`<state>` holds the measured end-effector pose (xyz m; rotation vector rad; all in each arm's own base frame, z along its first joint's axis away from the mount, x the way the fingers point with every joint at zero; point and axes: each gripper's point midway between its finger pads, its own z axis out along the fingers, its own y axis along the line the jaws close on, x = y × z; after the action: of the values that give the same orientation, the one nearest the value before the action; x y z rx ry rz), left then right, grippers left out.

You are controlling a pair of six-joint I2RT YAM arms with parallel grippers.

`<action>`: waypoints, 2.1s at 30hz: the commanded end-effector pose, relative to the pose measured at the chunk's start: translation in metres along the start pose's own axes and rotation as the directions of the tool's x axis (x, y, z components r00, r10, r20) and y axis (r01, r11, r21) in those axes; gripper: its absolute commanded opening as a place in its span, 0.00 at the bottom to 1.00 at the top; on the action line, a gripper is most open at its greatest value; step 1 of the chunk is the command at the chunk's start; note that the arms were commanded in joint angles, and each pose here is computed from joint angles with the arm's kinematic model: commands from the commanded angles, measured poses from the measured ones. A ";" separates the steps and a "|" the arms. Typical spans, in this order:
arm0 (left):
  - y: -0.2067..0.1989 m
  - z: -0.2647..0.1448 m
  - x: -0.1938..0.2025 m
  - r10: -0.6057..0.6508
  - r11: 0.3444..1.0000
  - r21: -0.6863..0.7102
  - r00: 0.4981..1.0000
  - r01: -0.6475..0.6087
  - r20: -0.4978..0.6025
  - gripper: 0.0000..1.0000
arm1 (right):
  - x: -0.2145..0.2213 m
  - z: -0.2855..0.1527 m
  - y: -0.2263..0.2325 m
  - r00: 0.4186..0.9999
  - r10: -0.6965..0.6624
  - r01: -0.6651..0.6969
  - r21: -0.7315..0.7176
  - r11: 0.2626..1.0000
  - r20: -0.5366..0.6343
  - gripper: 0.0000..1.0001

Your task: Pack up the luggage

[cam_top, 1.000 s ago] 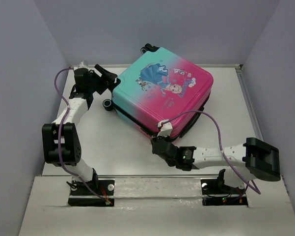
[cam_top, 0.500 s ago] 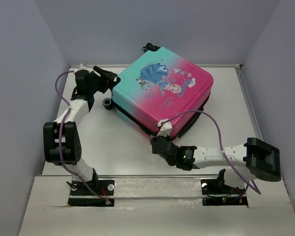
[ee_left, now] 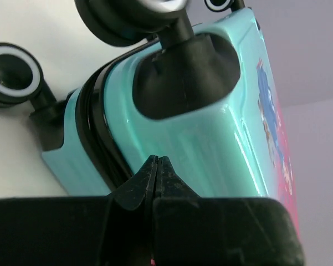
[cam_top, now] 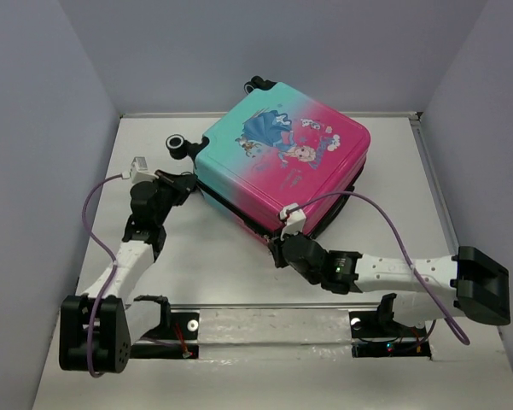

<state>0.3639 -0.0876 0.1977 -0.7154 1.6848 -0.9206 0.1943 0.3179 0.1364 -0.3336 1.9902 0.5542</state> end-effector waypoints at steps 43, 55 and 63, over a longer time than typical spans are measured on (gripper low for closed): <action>-0.051 0.118 -0.068 -0.094 0.996 -0.010 0.996 0.093 -0.007 0.73 | -0.022 -0.006 0.031 0.999 0.036 -0.034 -0.192 0.981 0.006 0.07; -0.044 0.114 -0.082 -0.067 0.997 -0.032 0.995 0.070 0.078 0.06 | -0.032 -0.002 0.037 0.999 0.024 -0.018 -0.195 0.981 0.026 0.07; -0.043 0.080 -0.084 0.001 1.000 -0.028 0.988 0.004 0.154 0.06 | -0.052 0.041 0.085 0.996 -0.015 0.035 -0.237 0.971 0.088 0.07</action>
<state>0.4828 -0.0688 0.2064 -0.9463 1.7147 -0.8593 0.1997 0.3439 0.1387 -0.5072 1.9794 0.5738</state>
